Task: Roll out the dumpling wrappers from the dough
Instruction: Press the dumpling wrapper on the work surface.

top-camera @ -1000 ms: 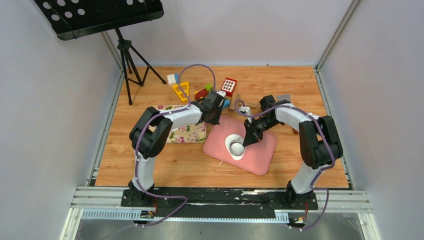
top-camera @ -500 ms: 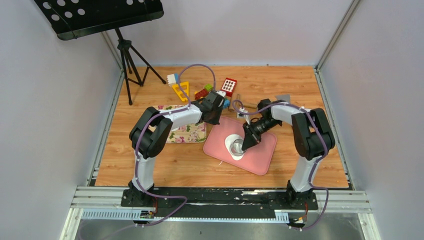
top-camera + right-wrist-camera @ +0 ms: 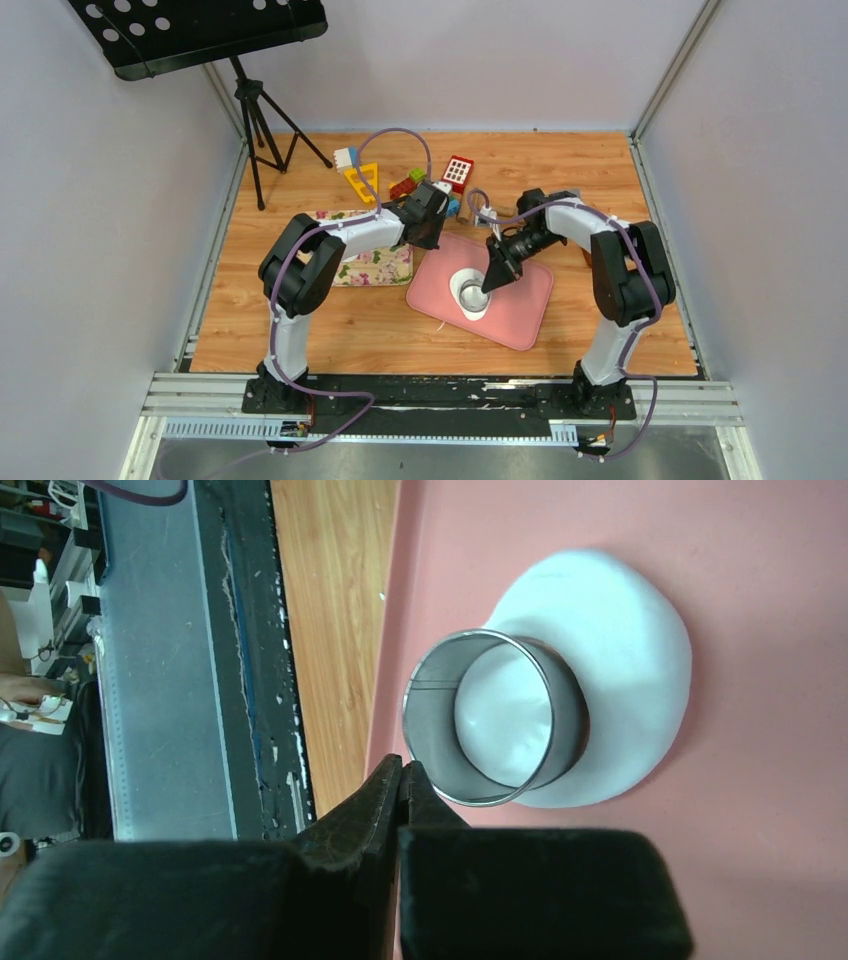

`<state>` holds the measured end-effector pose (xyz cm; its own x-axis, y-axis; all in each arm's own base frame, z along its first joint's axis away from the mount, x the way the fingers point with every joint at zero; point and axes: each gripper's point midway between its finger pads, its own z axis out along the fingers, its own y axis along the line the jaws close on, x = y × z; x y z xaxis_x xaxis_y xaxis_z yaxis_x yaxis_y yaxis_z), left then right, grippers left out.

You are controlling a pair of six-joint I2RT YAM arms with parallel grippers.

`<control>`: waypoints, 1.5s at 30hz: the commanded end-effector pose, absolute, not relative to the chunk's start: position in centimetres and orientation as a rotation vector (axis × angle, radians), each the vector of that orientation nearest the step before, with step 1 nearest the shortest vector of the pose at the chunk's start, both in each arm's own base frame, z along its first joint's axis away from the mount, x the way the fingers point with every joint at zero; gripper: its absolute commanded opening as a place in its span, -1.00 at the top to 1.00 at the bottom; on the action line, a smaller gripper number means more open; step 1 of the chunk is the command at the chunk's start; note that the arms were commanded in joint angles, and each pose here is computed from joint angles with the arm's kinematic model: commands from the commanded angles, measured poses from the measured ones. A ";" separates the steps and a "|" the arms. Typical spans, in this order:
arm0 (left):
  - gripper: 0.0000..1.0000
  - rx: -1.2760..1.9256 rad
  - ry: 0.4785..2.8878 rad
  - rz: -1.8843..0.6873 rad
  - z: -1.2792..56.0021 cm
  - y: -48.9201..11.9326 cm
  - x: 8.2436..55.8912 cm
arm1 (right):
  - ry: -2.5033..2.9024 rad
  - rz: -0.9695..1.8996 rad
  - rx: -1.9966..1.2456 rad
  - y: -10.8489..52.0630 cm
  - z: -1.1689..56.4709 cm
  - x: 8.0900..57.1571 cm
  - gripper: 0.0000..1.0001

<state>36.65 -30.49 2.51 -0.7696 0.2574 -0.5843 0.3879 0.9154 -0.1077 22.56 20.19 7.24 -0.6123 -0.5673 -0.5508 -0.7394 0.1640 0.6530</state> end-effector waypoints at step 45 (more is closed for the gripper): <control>1.00 0.535 2.565 -0.287 1.4 -30.3 34.5 | 1.739 0.572 -1.880 23.7 6.7 24.0 -0.94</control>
